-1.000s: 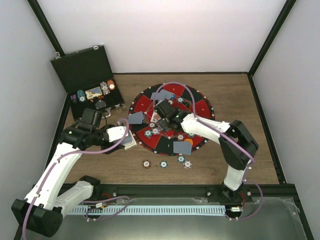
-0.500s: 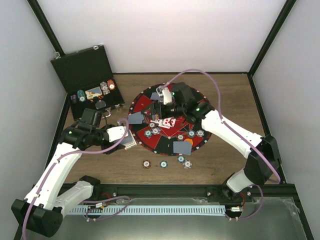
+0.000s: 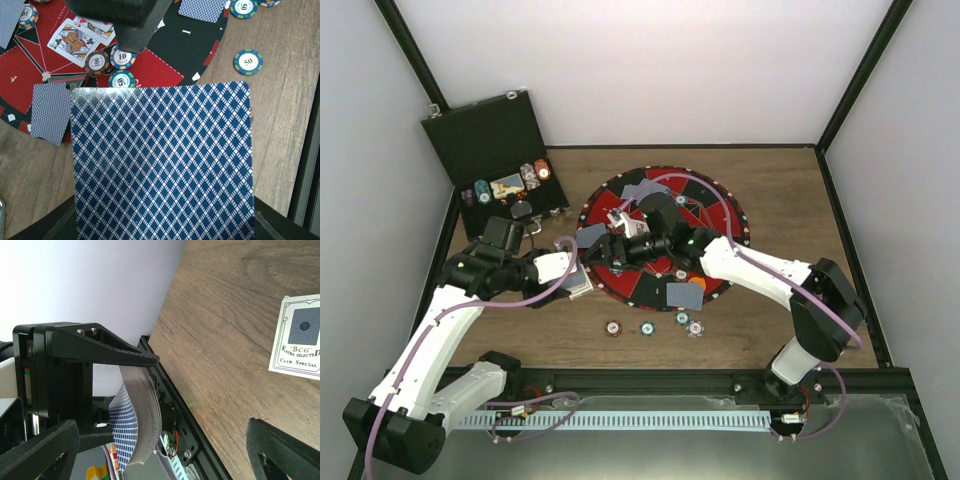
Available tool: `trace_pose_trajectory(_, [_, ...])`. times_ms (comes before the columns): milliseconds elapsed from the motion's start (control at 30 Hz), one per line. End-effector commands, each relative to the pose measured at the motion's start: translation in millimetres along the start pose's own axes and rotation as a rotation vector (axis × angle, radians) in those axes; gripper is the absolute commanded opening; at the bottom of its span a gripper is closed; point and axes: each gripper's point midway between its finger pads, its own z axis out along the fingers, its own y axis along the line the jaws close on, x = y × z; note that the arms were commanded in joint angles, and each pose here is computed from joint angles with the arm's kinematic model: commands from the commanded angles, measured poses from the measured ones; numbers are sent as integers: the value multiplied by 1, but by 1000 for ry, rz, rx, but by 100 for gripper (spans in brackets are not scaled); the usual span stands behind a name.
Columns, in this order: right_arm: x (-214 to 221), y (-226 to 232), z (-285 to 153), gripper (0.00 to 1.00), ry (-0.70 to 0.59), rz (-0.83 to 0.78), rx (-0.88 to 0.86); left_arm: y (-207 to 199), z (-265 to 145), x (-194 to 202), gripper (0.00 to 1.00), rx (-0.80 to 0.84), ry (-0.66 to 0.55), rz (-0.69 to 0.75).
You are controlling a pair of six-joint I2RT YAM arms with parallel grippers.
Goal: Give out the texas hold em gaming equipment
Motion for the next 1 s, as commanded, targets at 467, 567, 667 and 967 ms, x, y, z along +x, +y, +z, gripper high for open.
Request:
trace_pose_trajectory(467, [15, 14, 47, 87, 107, 63, -137, 4, -7, -14, 19, -19, -51, 34])
trace_pose_trajectory(567, [19, 17, 57, 87, 133, 69, -162, 4, -7, -14, 19, -18, -51, 35])
trace_pose_trajectory(667, [20, 15, 66, 86, 152, 82, -173, 4, -7, -14, 19, -18, -50, 34])
trace_pose_trajectory(967, [14, -9, 68, 83, 143, 132, -132, 3, -9, -13, 19, -22, -49, 41])
